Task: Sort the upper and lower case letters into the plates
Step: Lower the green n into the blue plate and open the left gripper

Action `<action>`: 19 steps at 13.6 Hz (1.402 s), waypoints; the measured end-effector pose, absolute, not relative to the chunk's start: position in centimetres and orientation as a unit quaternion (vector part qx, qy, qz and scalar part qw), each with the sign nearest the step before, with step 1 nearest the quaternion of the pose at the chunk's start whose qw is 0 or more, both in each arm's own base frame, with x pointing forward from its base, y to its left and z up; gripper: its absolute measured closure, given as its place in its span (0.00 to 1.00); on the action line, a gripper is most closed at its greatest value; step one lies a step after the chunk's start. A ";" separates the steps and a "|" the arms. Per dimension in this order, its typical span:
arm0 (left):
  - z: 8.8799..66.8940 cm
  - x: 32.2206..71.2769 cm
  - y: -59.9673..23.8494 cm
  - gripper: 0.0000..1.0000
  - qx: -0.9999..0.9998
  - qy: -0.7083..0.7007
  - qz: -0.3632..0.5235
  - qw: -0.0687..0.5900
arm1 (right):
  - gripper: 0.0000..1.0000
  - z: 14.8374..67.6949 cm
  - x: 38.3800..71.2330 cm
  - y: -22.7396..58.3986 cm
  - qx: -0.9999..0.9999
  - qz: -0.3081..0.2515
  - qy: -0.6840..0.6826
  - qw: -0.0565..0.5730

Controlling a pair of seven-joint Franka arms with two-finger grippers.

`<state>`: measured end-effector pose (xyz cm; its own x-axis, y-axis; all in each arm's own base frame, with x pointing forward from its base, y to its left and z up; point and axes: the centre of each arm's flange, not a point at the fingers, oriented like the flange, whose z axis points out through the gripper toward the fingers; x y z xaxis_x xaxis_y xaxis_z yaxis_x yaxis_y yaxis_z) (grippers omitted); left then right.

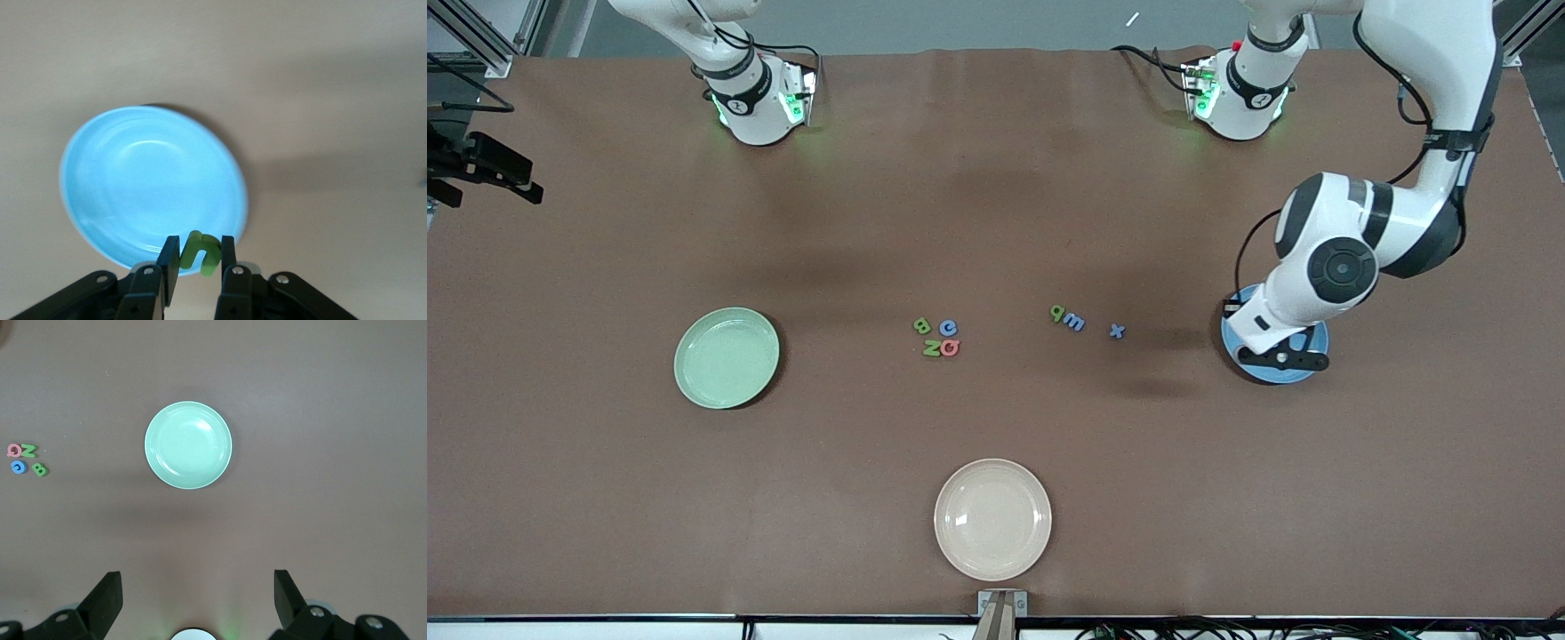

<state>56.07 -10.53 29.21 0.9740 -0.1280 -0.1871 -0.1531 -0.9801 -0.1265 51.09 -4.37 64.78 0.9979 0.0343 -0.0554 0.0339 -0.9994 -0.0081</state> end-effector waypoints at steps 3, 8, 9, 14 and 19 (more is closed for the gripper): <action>26.5 55.2 -5.6 0.71 -0.991 0.090 0.076 0.067 | 0.00 64.8 51.1 -4.4 -0.999 0.028 -0.017 0.004; 22.8 54.1 -1.2 0.71 -0.988 0.114 0.058 0.089 | 0.00 64.8 51.1 -4.4 -0.999 0.028 -0.017 0.004; 22.0 54.0 -0.7 0.71 -0.988 0.116 0.054 0.089 | 0.00 64.8 51.1 -4.3 -0.999 0.028 -0.017 0.004; 19.3 53.3 -0.8 0.71 -0.988 0.121 0.060 0.078 | 0.00 64.8 51.1 -4.3 -0.999 0.028 -0.017 0.004; 19.3 53.3 -0.9 0.71 -0.988 0.123 0.060 0.077 | 0.00 64.8 51.1 -4.3 -0.999 0.028 -0.017 0.004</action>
